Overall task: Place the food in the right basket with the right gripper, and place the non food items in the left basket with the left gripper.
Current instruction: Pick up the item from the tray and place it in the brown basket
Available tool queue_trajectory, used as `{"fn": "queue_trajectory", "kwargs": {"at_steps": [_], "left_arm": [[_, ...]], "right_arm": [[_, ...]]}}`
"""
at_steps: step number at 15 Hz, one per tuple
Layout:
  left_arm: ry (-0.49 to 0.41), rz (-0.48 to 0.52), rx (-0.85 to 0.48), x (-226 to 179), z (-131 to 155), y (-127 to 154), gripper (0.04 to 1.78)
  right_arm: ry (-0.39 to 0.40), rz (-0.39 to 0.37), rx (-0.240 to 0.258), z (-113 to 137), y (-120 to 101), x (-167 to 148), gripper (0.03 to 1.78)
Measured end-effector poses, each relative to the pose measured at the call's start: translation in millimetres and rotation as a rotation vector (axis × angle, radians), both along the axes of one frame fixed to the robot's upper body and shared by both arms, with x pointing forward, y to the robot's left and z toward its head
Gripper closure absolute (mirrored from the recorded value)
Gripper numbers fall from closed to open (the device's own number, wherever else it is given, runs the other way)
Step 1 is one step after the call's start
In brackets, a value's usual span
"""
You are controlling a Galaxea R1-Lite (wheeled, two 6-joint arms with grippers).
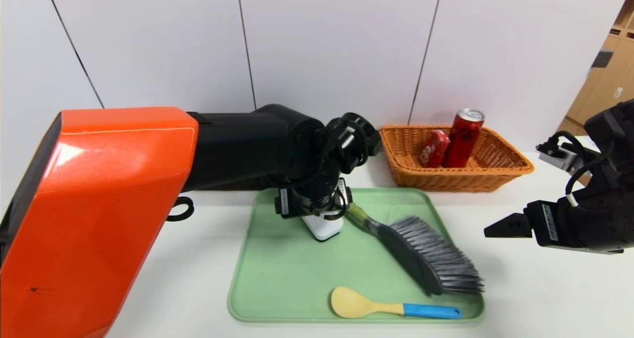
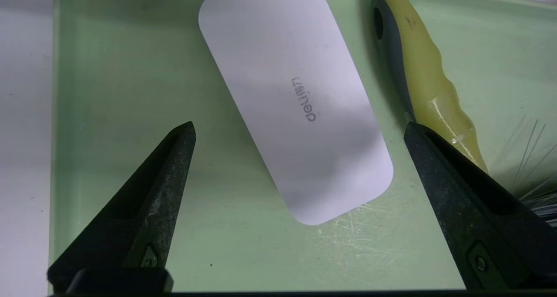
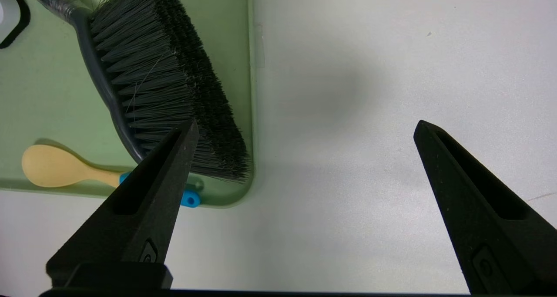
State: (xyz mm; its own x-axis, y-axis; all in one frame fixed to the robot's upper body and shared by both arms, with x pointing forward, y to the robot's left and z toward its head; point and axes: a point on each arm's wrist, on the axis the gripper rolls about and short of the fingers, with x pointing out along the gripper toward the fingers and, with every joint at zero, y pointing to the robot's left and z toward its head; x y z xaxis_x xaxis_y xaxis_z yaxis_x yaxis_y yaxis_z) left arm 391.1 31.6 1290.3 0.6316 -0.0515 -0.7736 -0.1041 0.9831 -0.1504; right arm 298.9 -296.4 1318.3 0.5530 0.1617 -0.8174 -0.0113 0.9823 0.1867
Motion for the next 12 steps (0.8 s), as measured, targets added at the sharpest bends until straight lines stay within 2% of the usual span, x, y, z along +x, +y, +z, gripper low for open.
{"fn": "queue_trajectory", "kwargs": {"at_steps": [12], "left_arm": [[0.016,0.008,0.016,9,-15,-2,0.13]], "right_arm": [[0.0,0.002,-0.002,0,-1,-3,0.1]]}}
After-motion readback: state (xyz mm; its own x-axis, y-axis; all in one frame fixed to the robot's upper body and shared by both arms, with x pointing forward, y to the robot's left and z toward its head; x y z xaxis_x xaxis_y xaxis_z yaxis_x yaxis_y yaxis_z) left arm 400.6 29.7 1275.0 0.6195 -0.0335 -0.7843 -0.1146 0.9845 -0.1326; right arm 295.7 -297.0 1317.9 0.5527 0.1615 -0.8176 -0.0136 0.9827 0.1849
